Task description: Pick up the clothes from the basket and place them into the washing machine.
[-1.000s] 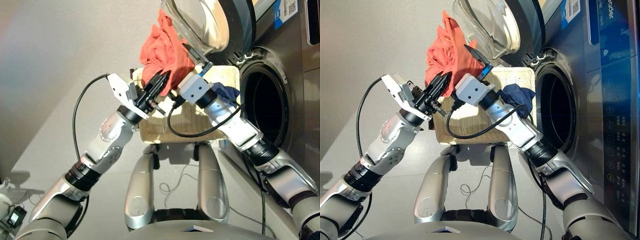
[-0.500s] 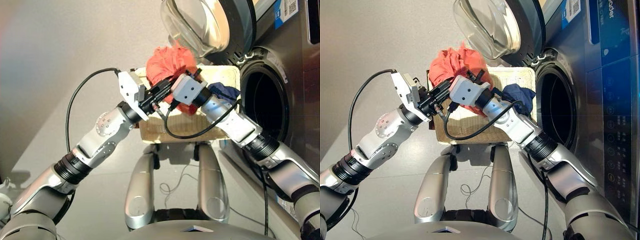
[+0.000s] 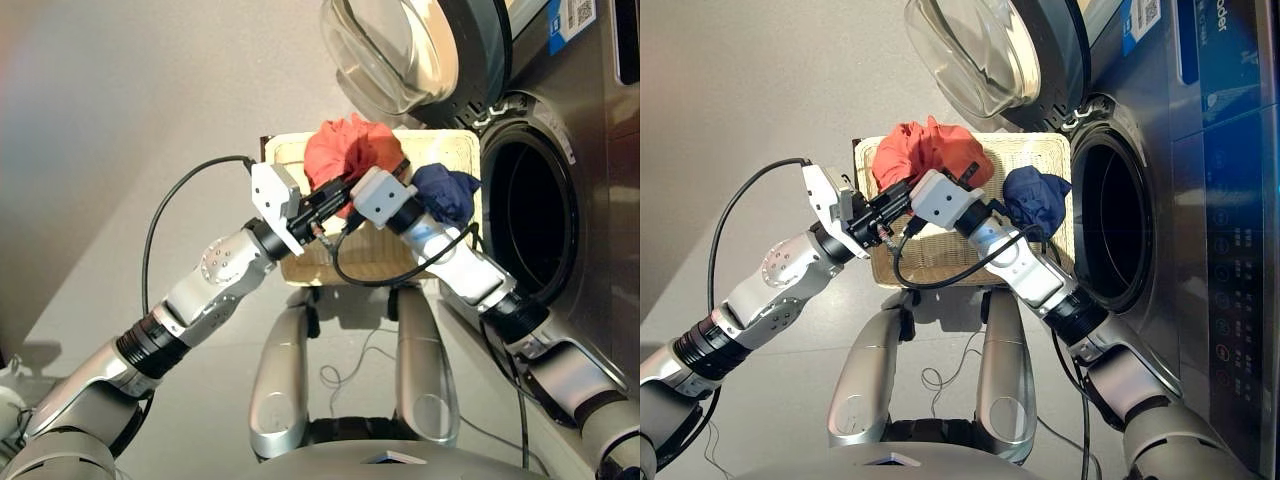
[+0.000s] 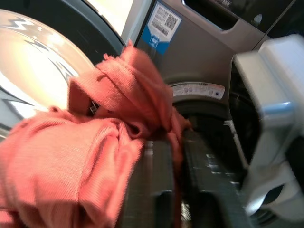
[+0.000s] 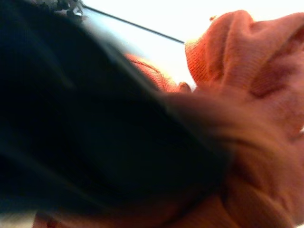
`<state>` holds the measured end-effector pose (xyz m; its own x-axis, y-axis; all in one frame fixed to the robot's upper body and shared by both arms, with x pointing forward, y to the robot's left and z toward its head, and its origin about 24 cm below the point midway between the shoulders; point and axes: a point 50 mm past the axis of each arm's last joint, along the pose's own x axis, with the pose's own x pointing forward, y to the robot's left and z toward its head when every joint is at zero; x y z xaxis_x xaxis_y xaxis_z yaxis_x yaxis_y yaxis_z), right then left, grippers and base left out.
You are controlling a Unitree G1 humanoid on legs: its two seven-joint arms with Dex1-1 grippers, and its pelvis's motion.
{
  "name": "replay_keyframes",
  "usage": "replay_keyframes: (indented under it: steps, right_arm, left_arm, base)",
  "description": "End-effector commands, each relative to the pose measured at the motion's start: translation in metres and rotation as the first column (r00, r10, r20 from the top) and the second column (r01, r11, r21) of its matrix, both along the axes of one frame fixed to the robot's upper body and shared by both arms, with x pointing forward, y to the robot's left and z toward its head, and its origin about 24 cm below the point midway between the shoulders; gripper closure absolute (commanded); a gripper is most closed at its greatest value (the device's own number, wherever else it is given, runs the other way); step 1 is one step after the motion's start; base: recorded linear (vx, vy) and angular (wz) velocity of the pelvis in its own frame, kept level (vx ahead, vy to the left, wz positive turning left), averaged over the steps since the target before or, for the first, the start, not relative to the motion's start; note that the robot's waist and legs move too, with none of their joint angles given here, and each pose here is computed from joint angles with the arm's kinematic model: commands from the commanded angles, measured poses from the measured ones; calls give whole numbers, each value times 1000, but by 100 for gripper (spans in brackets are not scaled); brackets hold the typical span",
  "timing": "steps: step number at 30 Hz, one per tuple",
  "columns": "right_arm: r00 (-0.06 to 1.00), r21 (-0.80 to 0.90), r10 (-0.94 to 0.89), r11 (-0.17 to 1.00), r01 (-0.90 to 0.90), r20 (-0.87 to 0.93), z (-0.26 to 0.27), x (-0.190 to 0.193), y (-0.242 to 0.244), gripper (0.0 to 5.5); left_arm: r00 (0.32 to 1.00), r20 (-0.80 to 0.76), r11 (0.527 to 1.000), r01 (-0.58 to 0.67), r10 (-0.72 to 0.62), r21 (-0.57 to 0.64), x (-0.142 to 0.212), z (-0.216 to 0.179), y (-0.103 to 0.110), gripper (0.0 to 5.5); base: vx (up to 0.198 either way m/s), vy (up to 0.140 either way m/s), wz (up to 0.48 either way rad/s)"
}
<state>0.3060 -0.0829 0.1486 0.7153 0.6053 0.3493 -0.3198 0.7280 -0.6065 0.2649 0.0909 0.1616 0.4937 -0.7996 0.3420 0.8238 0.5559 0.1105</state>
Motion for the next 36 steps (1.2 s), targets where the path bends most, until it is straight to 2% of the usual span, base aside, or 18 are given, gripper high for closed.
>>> replay_keyframes:
  steps: [1,10,15,19,25,28,36]
  right_arm:
    - [995,164,-69,985,57,66,8,-5,-14,550]
    - [902,171,-384,892,418,-200,-68,1,-63,550]
    - [771,126,-555,780,613,-311,-99,3,-99,550]
    - [676,182,-624,667,722,-392,-108,6,-118,550]
    - [524,246,-736,463,852,-428,-109,11,-140,550]
    - [406,262,-803,319,911,-436,-104,14,-161,550]
    - [195,355,-915,62,933,-353,-52,20,-232,550]
  left_arm:
    - [990,137,992,7,10,-125,-16,26,2,0]
    - [984,126,957,-87,126,-276,-14,29,6,0]
    - [986,127,957,-69,109,-283,-16,30,3,0]
    - [987,125,952,-55,97,-300,-16,32,1,0]
    - [977,105,915,-134,187,-381,-13,33,-5,0]
    - [969,104,903,-166,224,-396,-11,33,-9,0]
    - [971,58,895,-191,233,-403,-10,25,-20,0]
  base:
    - [0,0,0]
    - [0,0,0]
    - [0,0,0]
    - [0,0,0]
    - [0,0,0]
    - [0,0,0]
    - [-28,-32,166]
